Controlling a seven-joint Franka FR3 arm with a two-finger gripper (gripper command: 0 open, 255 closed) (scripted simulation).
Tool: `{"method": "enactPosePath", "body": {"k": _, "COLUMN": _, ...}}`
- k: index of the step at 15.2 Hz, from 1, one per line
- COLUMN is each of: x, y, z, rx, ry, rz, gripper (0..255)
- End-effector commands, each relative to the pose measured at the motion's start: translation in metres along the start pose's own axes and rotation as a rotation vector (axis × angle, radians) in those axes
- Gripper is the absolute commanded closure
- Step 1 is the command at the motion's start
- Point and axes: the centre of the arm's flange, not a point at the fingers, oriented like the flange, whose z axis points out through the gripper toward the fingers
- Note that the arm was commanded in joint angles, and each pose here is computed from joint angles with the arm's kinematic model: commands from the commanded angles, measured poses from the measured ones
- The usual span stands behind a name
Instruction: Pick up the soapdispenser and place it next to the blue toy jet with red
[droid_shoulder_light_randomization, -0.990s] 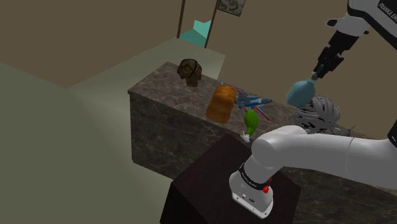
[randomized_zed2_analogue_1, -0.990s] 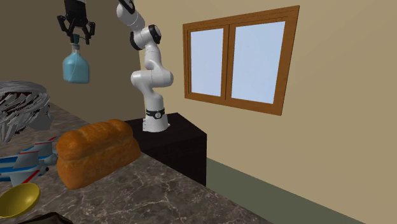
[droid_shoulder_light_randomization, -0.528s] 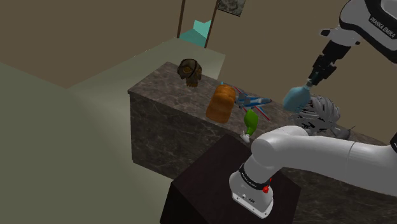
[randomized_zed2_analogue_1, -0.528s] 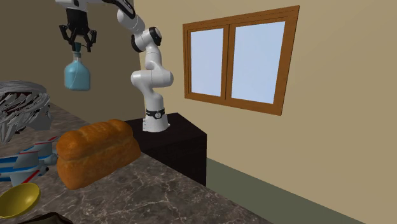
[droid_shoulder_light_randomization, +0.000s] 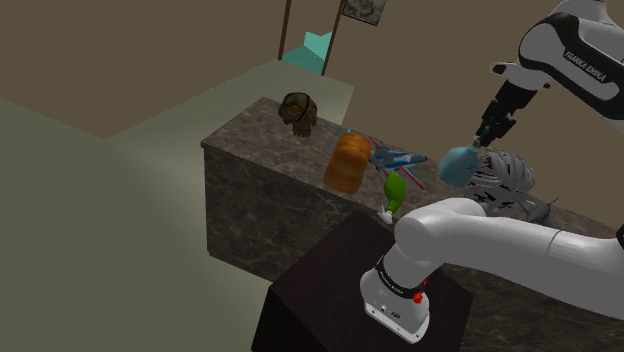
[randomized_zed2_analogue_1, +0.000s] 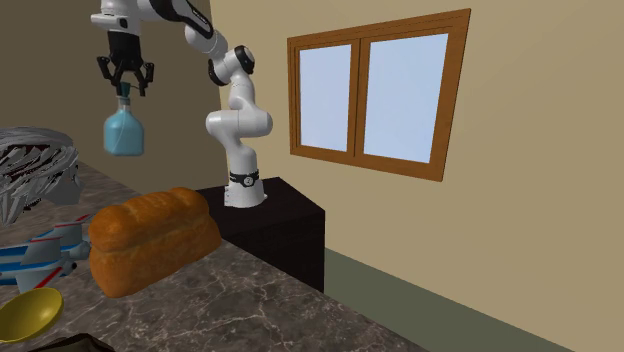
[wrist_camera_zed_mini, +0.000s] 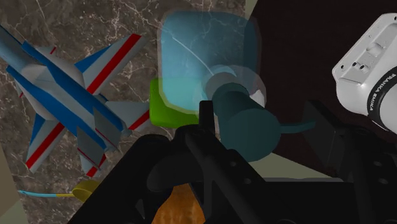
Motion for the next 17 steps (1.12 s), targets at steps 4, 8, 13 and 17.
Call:
{"method": "enactPosePath", "body": {"k": 4, "x": 0.003, "y": -0.001, "z": 0.027, "rx": -0.001, "ry": 0.000, "rz": 0.000, "gripper": 255}}
{"method": "enactPosePath", "body": {"k": 8, "x": 0.004, "y": -0.003, "z": 0.048, "rx": -0.001, "ry": 0.000, "rz": 0.000, "gripper": 255}}
{"method": "enactPosePath", "body": {"k": 13, "x": 0.006, "y": -0.004, "z": 0.074, "rx": -0.001, "ry": 0.000, "rz": 0.000, "gripper": 255}}
{"method": "enactPosePath", "body": {"k": 17, "x": 0.007, "y": -0.005, "z": 0.095, "rx": -0.001, "ry": 0.000, "rz": 0.000, "gripper": 255}}
